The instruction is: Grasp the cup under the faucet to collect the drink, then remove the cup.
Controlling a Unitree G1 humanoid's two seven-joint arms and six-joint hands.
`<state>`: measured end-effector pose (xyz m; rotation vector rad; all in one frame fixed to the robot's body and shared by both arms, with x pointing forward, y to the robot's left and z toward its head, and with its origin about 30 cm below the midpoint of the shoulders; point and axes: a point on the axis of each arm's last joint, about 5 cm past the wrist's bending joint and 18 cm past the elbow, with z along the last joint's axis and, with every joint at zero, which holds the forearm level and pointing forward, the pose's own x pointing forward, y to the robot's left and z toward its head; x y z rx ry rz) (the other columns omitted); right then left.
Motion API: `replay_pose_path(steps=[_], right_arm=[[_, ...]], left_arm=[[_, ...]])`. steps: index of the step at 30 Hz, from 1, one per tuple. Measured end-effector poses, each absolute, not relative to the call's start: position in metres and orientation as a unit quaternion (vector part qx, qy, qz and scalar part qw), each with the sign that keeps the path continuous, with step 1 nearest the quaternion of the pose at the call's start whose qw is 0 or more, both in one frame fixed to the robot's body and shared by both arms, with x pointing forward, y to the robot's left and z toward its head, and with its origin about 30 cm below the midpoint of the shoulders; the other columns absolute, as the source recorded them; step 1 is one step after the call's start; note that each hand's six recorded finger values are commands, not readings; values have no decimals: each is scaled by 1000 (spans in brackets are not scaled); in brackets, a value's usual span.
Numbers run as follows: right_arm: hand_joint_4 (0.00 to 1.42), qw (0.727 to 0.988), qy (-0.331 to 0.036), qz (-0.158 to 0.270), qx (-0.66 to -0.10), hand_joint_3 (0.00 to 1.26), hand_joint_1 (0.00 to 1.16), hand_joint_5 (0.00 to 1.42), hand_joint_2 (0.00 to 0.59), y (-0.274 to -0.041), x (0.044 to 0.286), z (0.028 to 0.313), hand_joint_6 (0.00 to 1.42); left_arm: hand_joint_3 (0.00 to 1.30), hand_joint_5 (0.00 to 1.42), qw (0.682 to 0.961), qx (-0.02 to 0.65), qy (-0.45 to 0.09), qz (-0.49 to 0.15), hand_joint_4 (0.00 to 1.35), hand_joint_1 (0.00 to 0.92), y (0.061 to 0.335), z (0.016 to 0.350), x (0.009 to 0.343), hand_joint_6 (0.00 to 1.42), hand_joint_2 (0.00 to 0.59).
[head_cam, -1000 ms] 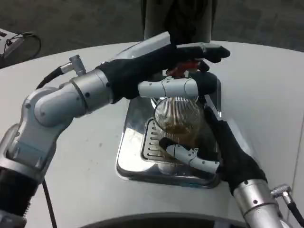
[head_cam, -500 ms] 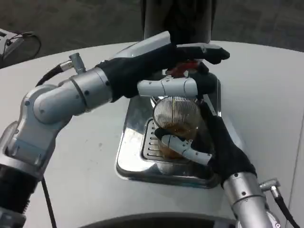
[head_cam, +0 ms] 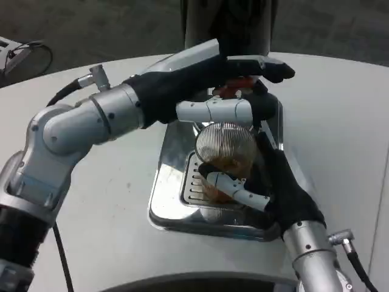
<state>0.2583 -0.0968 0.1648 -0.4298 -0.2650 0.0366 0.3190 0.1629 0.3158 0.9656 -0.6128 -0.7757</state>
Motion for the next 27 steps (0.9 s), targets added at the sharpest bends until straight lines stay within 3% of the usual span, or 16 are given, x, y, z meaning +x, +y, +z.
replay_pose_path(steps=[27], right_arm=[[33,966,-128,1,-223,0,630,117,221,-77,260,158,0]], left_arm=[[227,250,768,450,-280,-359,183,0,163,319,317,128,0]])
